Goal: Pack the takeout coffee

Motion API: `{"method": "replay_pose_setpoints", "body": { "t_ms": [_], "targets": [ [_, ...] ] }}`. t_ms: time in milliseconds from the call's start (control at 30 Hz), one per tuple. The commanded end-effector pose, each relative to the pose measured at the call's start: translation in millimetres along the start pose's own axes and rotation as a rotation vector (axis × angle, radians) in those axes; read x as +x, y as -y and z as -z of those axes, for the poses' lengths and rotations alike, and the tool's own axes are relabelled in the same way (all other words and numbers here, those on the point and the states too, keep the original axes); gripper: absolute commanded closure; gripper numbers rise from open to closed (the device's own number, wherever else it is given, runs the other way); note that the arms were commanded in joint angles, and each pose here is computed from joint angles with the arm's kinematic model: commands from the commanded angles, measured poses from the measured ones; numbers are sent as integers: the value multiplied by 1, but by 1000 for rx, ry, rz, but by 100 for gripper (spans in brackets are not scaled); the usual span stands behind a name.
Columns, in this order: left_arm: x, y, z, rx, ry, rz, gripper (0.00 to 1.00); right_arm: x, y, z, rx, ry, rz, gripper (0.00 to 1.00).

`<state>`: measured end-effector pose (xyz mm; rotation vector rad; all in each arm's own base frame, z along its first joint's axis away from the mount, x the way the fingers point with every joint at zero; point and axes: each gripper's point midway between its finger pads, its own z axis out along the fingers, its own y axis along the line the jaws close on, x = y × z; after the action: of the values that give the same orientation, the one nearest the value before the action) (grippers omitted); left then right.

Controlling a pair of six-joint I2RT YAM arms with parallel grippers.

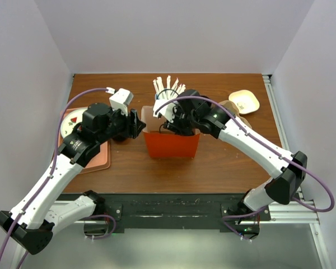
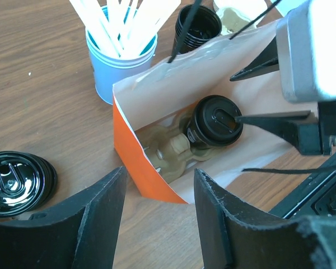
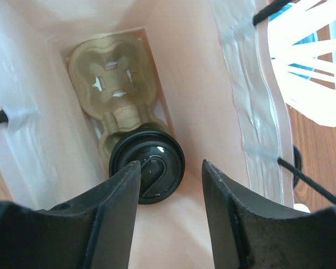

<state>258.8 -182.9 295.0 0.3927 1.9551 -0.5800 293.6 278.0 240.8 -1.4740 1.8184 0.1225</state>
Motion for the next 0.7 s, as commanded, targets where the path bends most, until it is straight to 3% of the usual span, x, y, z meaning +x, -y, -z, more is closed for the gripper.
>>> {"method": "replay_pose_setpoints", "body": {
  "t_ms": [0,433,667],
  "targets": [
    [-33,7,5,19,101,-30,44,-22,18,24,43,74,0,55],
    [-39,9,6,27,118,-35,43,-32,35,33,87,108,-16,60],
    [-46,4,8,-2,133,-62,42,-45,57,56,185,207,-66,64]
  ]
}}
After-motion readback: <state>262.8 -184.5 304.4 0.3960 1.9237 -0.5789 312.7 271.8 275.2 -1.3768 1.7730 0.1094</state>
